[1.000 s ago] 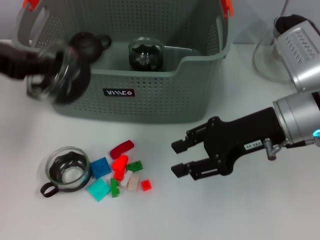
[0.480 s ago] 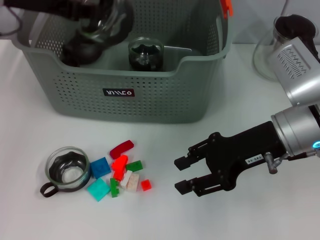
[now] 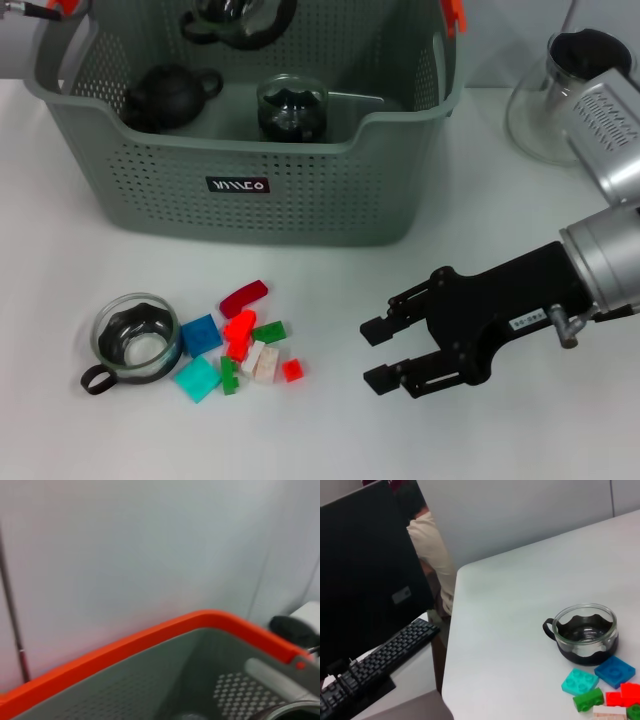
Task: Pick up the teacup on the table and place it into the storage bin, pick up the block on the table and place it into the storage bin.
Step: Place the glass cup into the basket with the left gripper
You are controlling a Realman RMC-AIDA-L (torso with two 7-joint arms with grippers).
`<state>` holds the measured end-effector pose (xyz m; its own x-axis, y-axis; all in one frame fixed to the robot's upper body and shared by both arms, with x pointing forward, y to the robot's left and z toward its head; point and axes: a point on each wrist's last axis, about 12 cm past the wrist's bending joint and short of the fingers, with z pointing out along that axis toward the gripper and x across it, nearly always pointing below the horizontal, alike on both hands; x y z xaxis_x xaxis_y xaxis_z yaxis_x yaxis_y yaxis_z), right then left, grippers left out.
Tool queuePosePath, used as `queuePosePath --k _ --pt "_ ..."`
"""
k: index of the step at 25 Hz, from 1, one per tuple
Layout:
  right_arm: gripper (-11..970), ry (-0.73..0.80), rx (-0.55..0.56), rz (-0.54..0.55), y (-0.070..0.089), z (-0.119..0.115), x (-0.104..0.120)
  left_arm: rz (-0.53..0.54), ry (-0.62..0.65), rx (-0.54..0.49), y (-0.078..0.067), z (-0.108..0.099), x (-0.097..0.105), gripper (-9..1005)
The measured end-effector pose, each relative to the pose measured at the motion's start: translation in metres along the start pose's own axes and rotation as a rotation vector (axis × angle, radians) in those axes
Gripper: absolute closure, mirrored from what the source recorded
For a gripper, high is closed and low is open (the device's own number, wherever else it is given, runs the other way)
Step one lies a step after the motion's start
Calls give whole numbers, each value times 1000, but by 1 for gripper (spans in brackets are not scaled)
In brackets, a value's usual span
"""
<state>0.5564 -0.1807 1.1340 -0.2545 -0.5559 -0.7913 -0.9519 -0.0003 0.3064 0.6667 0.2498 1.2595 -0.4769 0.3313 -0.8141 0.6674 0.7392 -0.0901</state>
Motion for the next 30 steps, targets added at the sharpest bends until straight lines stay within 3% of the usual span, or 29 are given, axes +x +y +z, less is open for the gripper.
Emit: queuePosePath --k 12,30 --pt "397 -32 19 30 -3 -10 -4 84 113 -154 7 29 -1 948" --pt "397 -45 26 26 -5 -7 -9 170 190 -216 -4 75 22 948"
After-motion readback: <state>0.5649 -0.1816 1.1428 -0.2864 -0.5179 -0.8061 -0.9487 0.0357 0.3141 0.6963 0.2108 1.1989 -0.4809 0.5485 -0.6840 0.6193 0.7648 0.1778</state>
